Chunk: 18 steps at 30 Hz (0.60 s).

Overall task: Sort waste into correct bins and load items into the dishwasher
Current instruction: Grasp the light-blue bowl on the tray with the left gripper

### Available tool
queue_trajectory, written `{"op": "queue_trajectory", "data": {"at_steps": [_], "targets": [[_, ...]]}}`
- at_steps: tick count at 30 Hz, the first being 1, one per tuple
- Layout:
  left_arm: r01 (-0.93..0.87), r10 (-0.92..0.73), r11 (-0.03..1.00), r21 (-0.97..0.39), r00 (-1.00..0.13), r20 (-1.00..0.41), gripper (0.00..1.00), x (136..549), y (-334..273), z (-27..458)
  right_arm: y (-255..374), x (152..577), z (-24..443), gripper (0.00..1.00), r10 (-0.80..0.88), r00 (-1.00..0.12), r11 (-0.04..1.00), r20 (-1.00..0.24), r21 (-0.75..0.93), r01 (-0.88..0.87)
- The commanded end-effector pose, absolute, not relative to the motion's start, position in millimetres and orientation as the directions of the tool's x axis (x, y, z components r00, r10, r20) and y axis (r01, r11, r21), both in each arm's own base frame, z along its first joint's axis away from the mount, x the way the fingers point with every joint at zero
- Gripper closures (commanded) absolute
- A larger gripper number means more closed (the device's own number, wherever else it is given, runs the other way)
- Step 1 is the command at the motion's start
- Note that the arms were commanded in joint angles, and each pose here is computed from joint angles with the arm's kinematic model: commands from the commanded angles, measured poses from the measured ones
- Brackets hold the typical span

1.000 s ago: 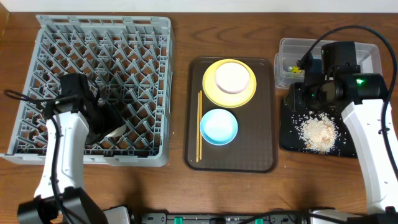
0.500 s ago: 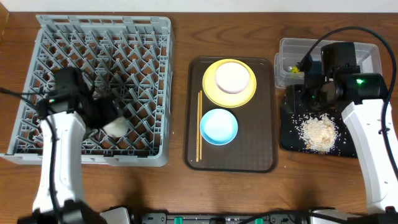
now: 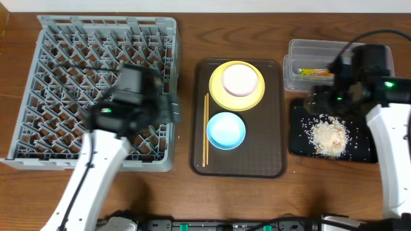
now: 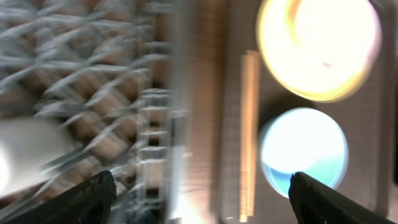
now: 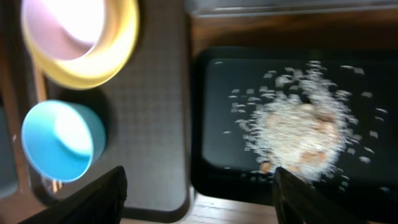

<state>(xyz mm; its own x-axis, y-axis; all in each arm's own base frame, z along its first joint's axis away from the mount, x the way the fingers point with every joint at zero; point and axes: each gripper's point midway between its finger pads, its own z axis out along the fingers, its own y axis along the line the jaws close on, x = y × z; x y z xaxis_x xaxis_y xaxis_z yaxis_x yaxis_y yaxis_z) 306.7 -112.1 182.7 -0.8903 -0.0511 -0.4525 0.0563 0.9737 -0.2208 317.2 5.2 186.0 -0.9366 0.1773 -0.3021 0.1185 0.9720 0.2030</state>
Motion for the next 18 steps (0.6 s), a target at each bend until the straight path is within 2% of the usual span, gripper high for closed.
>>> {"op": "queue_trajectory", "data": {"at_steps": [1,9,18], "targets": [[0.19,0.067,0.956,-0.225,-0.884,-0.463,0.09,303,-161,178,-12,315,196,0.24,0.244,-0.914,0.962,-0.325,0.197,0.187],[0.418,0.297,0.883,-0.216,-0.851,-0.433,0.09,282,-256,134,-19,311,194,0.22,0.266,-0.913,0.957,-0.31,0.195,0.213],[0.489,0.42,0.854,-0.178,-0.85,-0.318,0.11,263,-292,68,-19,310,194,0.22,0.266,-0.913,0.957,-0.309,0.195,0.213]]}}
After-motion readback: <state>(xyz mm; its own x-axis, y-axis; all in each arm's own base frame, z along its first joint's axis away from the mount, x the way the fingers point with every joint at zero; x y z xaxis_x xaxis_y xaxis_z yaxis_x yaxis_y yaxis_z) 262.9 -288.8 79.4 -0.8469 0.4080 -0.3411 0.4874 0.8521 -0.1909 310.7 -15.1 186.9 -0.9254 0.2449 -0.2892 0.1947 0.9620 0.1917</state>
